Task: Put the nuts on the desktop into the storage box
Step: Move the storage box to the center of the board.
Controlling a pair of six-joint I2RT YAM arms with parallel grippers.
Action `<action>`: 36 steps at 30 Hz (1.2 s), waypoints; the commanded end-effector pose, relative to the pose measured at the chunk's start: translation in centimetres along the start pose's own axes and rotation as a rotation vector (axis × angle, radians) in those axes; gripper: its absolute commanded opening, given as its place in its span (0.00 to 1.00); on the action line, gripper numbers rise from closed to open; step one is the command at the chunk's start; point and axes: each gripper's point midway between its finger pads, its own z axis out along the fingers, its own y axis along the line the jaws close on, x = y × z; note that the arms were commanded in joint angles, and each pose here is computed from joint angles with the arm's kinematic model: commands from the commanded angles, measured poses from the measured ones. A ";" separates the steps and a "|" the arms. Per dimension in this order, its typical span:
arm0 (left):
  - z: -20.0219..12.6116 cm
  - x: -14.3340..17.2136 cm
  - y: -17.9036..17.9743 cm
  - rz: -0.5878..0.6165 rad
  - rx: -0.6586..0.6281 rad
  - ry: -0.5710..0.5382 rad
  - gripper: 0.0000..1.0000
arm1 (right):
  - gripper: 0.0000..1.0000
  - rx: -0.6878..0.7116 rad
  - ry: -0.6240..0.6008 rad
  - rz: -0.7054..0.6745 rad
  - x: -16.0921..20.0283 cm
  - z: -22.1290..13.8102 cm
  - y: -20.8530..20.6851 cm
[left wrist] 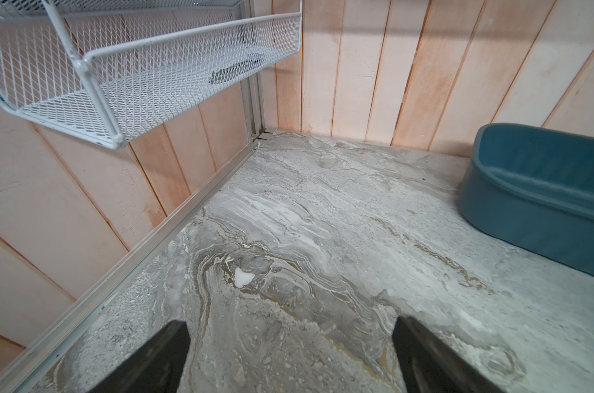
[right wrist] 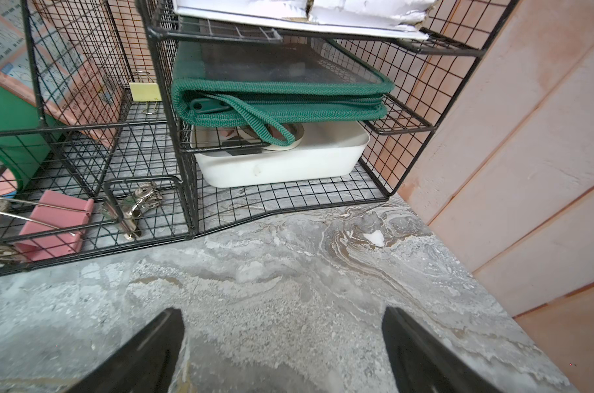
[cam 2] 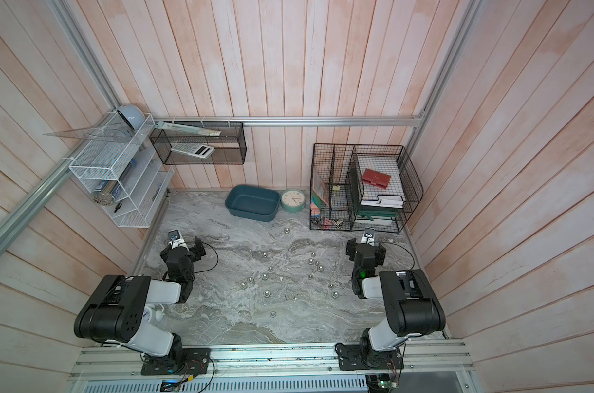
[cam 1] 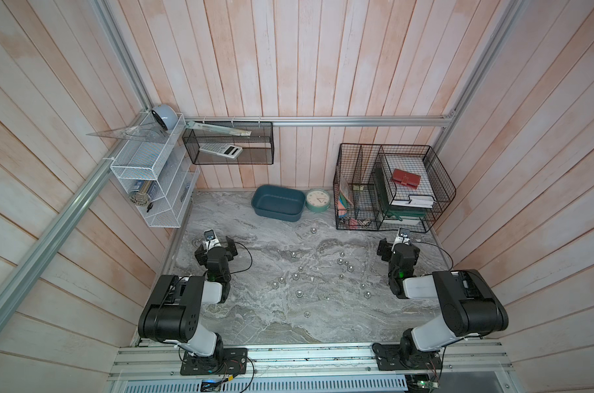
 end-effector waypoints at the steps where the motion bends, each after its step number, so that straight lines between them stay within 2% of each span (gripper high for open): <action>1: 0.4 -1.2 0.0 -0.022 -0.007 -0.034 1.00 | 0.98 0.023 -0.023 0.025 -0.8 0.4 -0.3; 9: 0.4 -1.1 0.1 -0.024 -0.008 -0.034 1.00 | 0.98 0.023 -0.024 0.025 -0.8 0.4 -0.3; 13: -0.9 -1.7 1.2 -0.063 -0.038 -0.077 1.00 | 0.98 0.030 -0.048 0.029 -1.4 0.0 -0.5; 15: -1.5 -2.5 1.2 -0.051 -0.037 -0.109 1.00 | 0.98 0.008 -0.069 0.027 -2.1 -0.9 -0.4; 19: -2.9 -5.5 2.5 -0.075 -0.122 -0.111 1.00 | 0.98 0.054 -0.134 0.040 -5.2 -3.5 -1.5; 21: -3.4 -7.3 3.2 -0.100 -0.152 -0.117 1.00 | 0.98 0.076 -0.176 0.121 -7.1 -4.7 -2.5; 24: -4.2 -9.6 3.5 -0.209 -0.148 -0.091 1.00 | 0.98 0.126 -0.209 0.339 -9.7 -6.7 -4.7; 27: -5.6 -11.5 3.9 -0.340 -0.151 -0.011 1.00 | 0.98 0.050 -0.159 0.426 -12.1 -8.0 -4.5; 32: -6.5 -13.3 2.3 -0.384 -0.043 0.108 1.00 | 0.98 -0.017 -0.015 0.455 -13.8 -9.1 -3.6; 36: -6.3 -12.6 0.6 -0.404 0.007 0.230 1.00 | 0.98 -0.156 0.123 0.437 -13.6 -9.1 -0.6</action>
